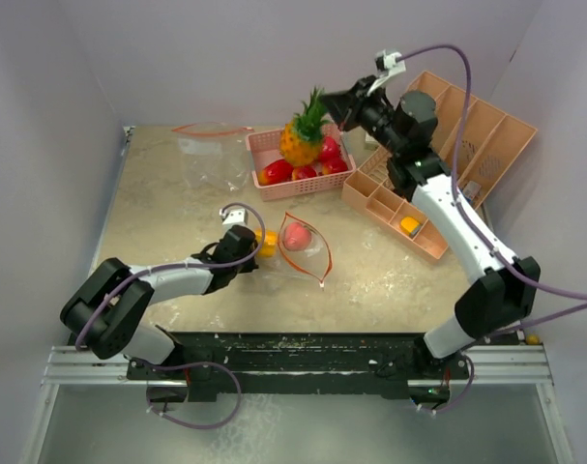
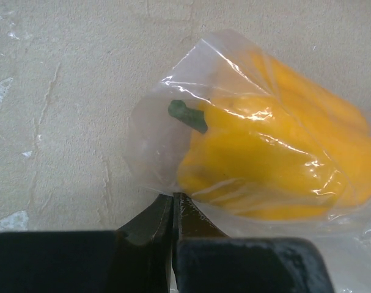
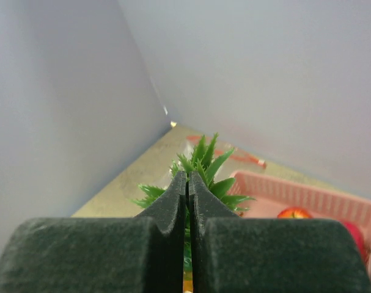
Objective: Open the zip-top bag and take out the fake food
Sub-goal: Place the fake fruit in the bin.
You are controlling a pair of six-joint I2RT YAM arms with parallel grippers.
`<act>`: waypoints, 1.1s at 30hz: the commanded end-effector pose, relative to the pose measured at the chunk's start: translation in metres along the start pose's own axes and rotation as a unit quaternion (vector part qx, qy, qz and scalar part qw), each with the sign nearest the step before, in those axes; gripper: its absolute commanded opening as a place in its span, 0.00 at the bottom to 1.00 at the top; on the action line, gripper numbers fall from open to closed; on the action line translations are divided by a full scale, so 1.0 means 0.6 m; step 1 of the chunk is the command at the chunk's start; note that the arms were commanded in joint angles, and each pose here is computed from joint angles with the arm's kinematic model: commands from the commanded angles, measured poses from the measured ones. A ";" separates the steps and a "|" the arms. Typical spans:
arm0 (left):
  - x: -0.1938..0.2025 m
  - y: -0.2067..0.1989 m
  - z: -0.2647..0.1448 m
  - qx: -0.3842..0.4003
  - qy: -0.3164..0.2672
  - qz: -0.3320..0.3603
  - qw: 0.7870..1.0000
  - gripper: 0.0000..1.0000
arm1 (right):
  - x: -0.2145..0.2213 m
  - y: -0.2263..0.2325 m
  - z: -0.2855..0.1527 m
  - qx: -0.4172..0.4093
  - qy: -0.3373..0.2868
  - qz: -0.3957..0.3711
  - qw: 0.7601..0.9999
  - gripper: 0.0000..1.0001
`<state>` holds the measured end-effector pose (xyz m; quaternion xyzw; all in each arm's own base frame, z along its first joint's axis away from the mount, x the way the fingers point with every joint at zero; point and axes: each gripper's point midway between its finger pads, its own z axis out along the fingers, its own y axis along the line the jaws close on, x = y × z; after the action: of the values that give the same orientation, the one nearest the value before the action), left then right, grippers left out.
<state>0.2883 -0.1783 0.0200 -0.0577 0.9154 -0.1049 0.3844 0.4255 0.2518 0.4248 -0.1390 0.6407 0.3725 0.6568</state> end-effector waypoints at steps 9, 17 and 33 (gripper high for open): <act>0.012 0.011 -0.008 0.001 0.006 -0.006 1.000 0.01 | 0.044 -0.078 0.198 0.004 -0.009 -0.058 0.998 0.00; 0.012 0.019 -0.025 -0.001 0.005 -0.004 1.000 0.01 | 0.167 -0.144 0.298 -0.006 0.034 -0.055 0.998 0.00; -0.002 0.027 -0.019 -0.027 -0.002 0.005 1.000 0.04 | 0.140 -0.105 0.102 0.034 0.041 -0.115 0.992 0.73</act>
<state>0.2720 -0.1623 0.0197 -0.0595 0.9192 -0.0922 0.3783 0.5449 0.3022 0.2107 -0.2013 0.7606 0.2726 0.5538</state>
